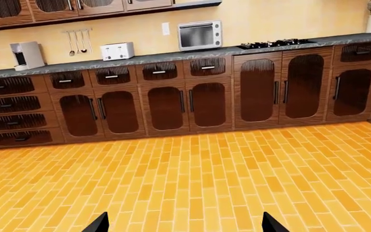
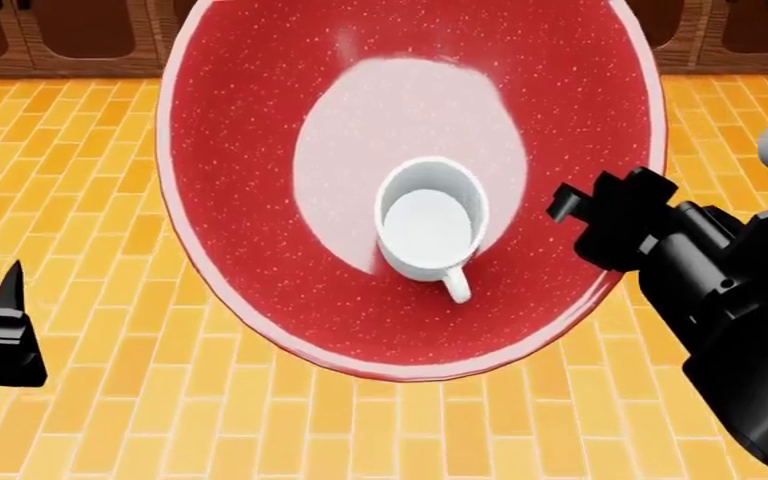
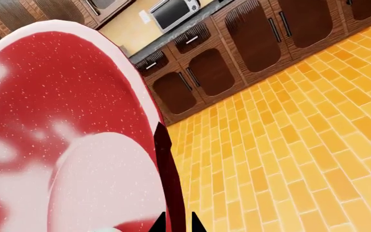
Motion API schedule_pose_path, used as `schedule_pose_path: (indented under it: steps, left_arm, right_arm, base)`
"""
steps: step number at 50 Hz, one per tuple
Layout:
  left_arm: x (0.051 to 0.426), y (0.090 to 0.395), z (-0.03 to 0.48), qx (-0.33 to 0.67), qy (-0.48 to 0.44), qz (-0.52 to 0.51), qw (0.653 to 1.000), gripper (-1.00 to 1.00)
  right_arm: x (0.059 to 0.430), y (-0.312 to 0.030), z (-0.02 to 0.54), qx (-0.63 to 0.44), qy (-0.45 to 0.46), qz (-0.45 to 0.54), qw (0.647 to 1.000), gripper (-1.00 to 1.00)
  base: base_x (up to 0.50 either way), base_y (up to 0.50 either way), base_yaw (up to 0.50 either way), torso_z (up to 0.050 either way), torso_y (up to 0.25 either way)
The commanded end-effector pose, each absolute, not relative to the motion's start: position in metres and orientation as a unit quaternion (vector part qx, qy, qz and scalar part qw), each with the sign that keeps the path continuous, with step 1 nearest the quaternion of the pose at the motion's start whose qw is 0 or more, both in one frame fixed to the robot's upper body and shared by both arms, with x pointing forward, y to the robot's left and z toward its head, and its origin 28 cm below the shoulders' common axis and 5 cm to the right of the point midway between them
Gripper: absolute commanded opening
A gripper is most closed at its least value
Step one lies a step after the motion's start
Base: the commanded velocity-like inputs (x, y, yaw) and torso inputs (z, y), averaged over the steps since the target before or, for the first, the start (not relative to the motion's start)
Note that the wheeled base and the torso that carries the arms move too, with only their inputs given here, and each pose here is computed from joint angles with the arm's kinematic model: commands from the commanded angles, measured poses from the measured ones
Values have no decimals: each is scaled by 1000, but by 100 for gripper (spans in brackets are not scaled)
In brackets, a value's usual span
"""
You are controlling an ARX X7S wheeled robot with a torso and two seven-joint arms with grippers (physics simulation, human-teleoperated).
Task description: Place the cup inside the bowl on the dining table and move the bowl to any counter.
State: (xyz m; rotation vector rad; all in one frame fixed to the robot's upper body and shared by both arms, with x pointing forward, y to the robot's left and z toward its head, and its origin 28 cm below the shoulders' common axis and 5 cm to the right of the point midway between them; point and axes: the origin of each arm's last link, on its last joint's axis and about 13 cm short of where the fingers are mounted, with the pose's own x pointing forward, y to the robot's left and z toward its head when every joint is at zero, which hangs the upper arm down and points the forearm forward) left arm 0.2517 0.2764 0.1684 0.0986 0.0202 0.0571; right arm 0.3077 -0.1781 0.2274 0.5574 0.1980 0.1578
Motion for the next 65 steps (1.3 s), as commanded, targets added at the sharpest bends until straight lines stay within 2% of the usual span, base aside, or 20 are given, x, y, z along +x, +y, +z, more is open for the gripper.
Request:
schedule_pose_path:
  steps: [1, 65]
  left_arm:
    - [252, 276, 168, 49, 6, 25, 998, 100]
    - [252, 276, 164, 44, 8, 24, 999, 100]
  right_arm:
    - [310, -174, 231, 282, 91, 91, 951, -100]
    - [308, -176, 227, 287, 92, 85, 950, -100]
  base:
    - [504, 143, 0, 0, 0]
    - [504, 143, 0, 0, 2]
